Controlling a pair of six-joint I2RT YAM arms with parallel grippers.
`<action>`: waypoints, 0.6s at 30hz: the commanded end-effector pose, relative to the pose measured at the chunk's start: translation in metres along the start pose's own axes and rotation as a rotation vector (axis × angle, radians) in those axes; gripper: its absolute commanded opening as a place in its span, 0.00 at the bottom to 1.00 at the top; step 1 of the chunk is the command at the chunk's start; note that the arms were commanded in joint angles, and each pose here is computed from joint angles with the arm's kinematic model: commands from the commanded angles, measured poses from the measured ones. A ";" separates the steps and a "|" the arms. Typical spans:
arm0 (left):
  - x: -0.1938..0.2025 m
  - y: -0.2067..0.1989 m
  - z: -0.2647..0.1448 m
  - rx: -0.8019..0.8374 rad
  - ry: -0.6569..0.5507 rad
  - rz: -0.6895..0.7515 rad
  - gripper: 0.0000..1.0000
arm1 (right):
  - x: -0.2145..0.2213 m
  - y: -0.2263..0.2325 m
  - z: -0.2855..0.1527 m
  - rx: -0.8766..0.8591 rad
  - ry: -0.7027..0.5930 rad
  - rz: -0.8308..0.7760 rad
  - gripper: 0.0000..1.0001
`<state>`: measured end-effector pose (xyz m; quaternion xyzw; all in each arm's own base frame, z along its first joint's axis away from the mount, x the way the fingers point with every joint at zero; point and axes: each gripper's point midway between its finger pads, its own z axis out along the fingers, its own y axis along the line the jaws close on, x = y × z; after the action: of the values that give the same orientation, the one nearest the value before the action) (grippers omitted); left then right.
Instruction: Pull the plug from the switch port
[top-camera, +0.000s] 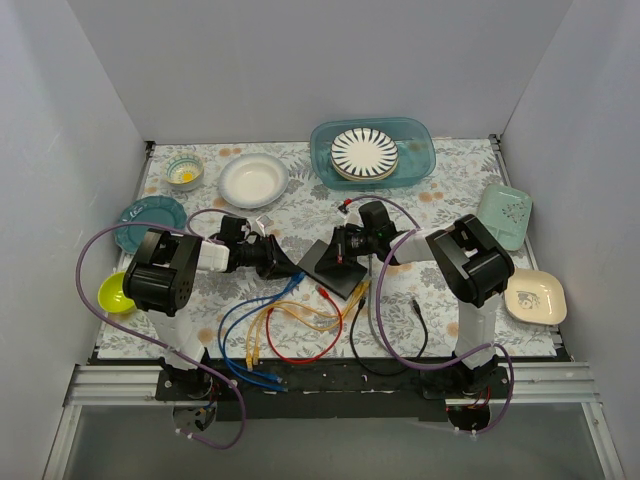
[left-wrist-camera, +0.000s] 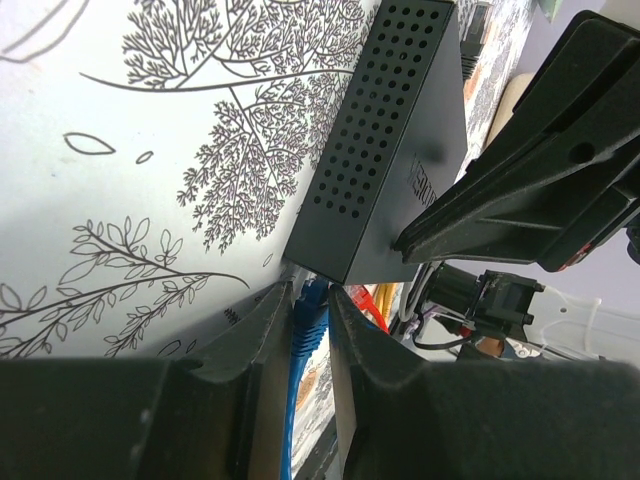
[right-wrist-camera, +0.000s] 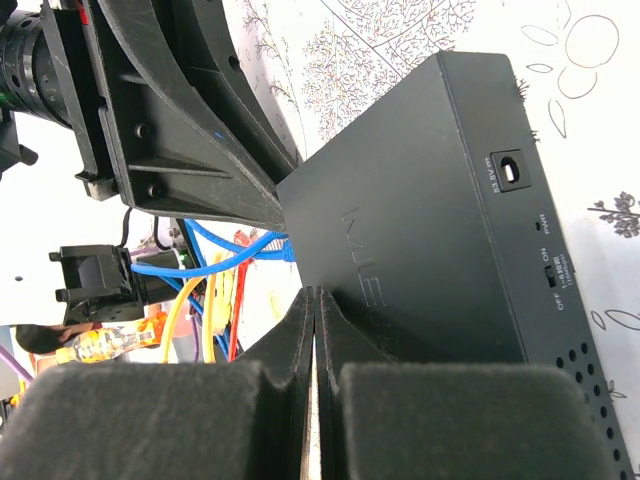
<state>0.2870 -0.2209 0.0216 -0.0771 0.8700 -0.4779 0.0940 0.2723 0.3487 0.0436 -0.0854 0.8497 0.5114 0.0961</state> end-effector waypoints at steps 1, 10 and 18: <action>0.007 0.041 0.006 -0.163 -0.012 -0.043 0.14 | 0.022 -0.048 0.000 0.173 0.032 0.051 0.01; 0.012 0.044 0.005 -0.172 -0.012 -0.038 0.00 | 0.017 -0.036 -0.005 0.202 0.007 -0.030 0.01; 0.014 0.045 0.004 -0.172 -0.012 -0.034 0.00 | 0.038 -0.001 0.001 0.265 0.074 -0.225 0.01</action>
<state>0.2867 -0.2207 0.0212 -0.0753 0.8699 -0.4782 0.0947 0.2550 0.3524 0.0481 -0.1376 0.8721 0.4500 0.1340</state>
